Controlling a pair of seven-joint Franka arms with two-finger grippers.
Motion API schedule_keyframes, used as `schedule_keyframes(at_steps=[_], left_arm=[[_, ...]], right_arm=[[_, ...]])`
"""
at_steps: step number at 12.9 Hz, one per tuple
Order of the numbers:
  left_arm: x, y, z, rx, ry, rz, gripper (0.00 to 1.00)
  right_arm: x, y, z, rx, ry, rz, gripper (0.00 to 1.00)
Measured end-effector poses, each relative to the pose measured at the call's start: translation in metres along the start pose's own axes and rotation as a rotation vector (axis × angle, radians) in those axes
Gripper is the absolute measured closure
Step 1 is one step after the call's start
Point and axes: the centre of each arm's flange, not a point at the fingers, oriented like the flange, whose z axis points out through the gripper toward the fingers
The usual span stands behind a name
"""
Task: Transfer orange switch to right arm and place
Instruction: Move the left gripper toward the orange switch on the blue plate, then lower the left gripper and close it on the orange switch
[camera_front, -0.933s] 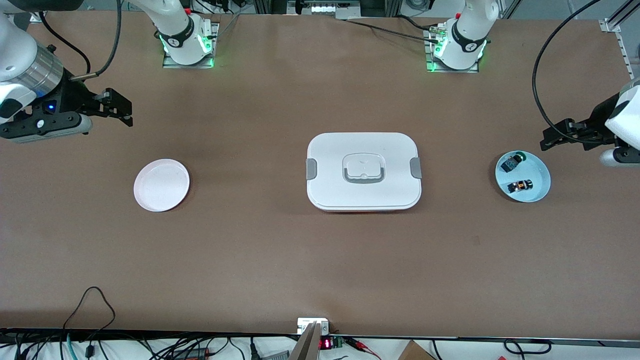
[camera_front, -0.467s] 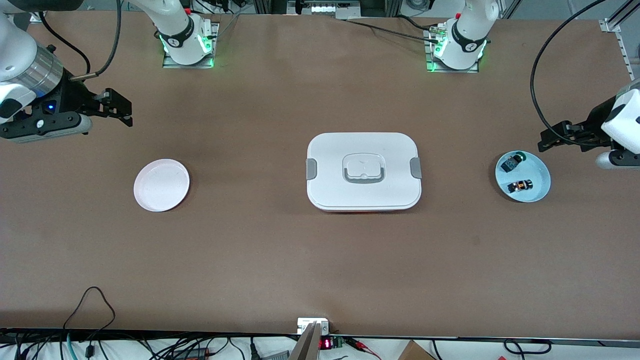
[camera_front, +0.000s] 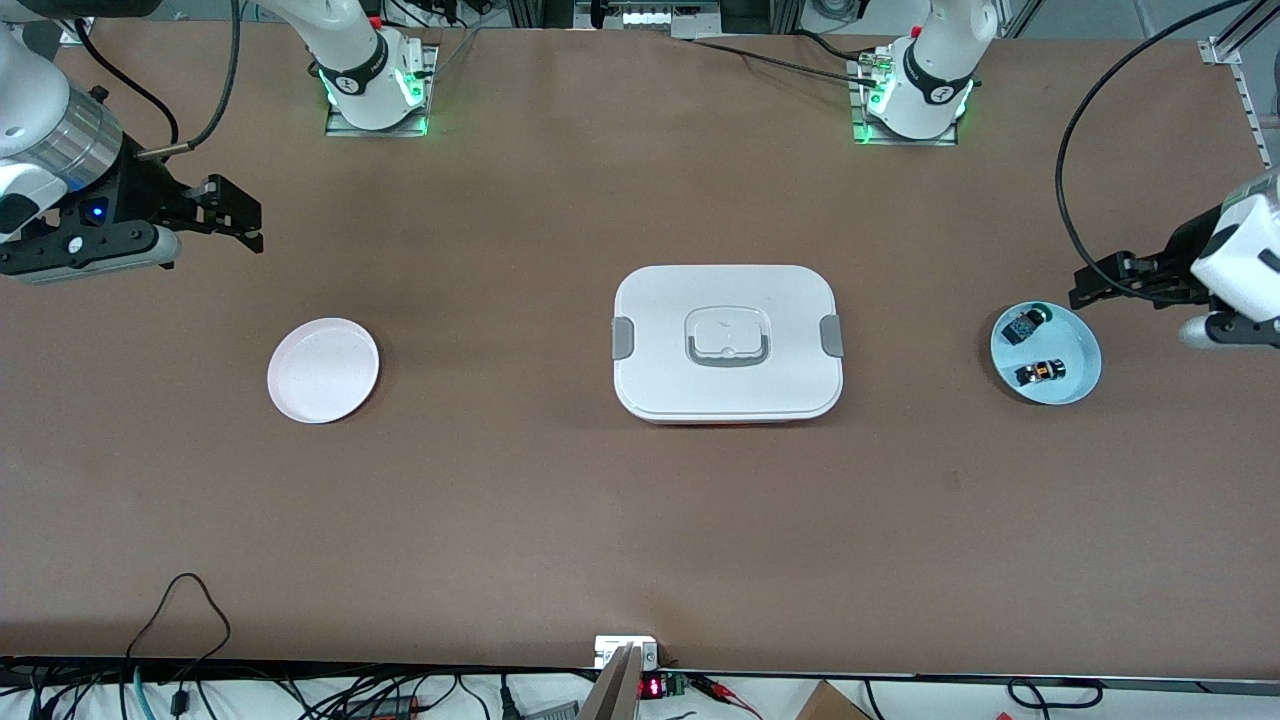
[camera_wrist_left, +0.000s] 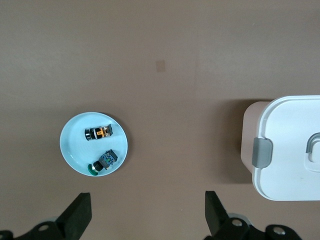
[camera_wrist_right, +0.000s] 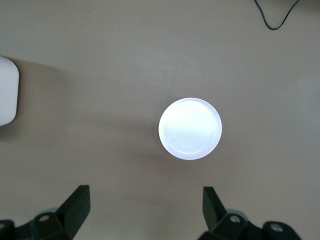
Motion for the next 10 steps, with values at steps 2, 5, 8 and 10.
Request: schedule_keyframes(at_steps=[2, 5, 8, 10], left_arm=[[0.009, -0.020, 0.028, -0.007, -0.068, -0.033, 0.00], [0.025, -0.067, 0.079, -0.021, -0.147, -0.099, 0.00], [0.040, -0.099, 0.141, -0.002, -0.135, -0.133, 0.00], [0.038, -0.114, 0.184, -0.007, -0.096, -0.156, 0.00]], right_arm=[[0.000, 0.000, 0.000, 0.000, 0.001, 0.000, 0.00], [0.000, 0.000, -0.001, 0.000, 0.001, 0.001, 0.00], [0.000, 0.000, -0.001, 0.000, 0.002, 0.001, 0.00], [0.000, 0.000, -0.001, 0.000, 0.002, 0.001, 0.00]])
